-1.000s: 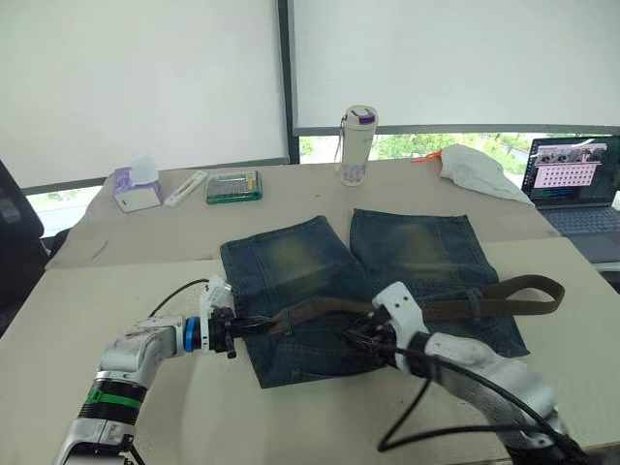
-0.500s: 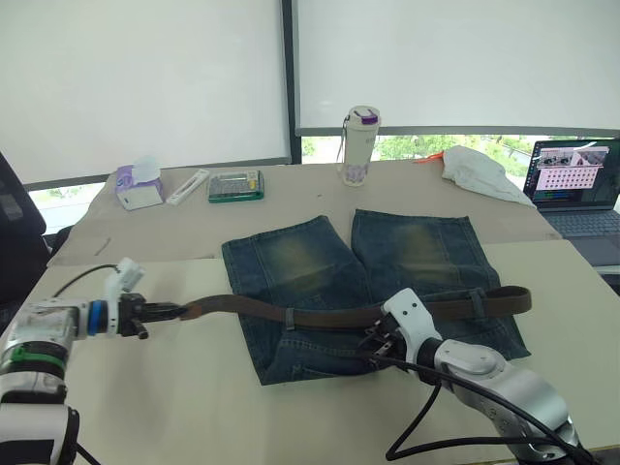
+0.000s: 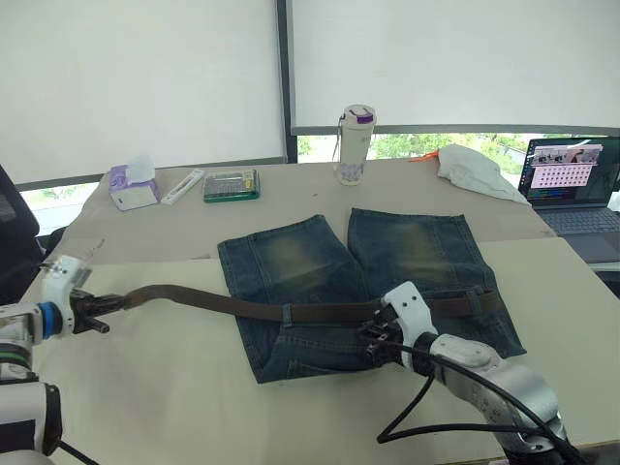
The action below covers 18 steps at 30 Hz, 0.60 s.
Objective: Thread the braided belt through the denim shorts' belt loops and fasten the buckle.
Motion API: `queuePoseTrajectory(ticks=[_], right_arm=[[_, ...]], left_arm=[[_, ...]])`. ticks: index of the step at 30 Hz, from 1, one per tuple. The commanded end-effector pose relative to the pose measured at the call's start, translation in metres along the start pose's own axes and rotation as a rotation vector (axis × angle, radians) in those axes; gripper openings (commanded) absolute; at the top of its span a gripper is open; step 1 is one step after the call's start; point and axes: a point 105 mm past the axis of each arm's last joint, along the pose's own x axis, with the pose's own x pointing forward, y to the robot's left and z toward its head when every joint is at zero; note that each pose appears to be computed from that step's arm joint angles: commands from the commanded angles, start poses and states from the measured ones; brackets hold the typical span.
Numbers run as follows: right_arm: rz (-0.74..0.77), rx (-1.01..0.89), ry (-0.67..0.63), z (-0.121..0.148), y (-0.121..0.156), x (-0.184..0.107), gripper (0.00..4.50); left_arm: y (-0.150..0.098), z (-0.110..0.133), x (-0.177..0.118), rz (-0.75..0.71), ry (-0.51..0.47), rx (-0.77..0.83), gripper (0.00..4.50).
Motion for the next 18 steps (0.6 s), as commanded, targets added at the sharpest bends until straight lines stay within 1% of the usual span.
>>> queuePoseTrajectory(ticks=[1, 4, 5, 6, 7, 8, 10, 12, 15, 18], right_arm=[[-0.014, -0.012, -0.038, 0.014, -0.002, 0.001, 0.02], [0.029, -0.032, -0.075, 0.025, 0.005, -0.001, 0.02], [0.052, -0.033, -0.096, 0.029, 0.008, -0.003, 0.02], [0.103, -0.028, -0.138, 0.037, 0.014, -0.011, 0.29], [0.139, -0.026, -0.168, 0.043, 0.020, -0.013, 0.59], [0.199, -0.047, -0.202, 0.050, 0.027, -0.028, 0.79], [0.225, -0.083, -0.199, 0.051, 0.028, -0.052, 1.58], [0.188, -0.110, -0.162, 0.051, 0.020, -0.062, 2.19], [0.061, -0.169, -0.044, 0.045, -0.011, -0.088, 3.28], [-0.132, -0.264, 0.071, 0.044, -0.045, -0.103, 4.27]], left_arm=[[0.022, 0.009, -0.016, 0.138, -0.046, 0.001, 0.00], [0.021, 0.014, -0.015, 0.132, -0.094, -0.038, 0.00], [0.015, 0.017, -0.014, 0.073, -0.126, -0.075, 0.00], [0.007, 0.024, -0.013, -0.003, -0.189, -0.134, 0.36], [0.003, 0.029, -0.013, -0.048, -0.233, -0.173, 0.73], [-0.008, 0.037, -0.012, -0.148, -0.277, -0.225, 0.96], [-0.027, 0.042, -0.012, -0.294, -0.308, -0.275, 1.73], [-0.041, 0.052, -0.012, -0.383, -0.309, -0.302, 2.30], [-0.100, 0.063, -0.011, -0.630, -0.287, -0.278, 3.40], [-0.167, 0.058, -0.009, -0.818, -0.224, -0.158, 4.37]])
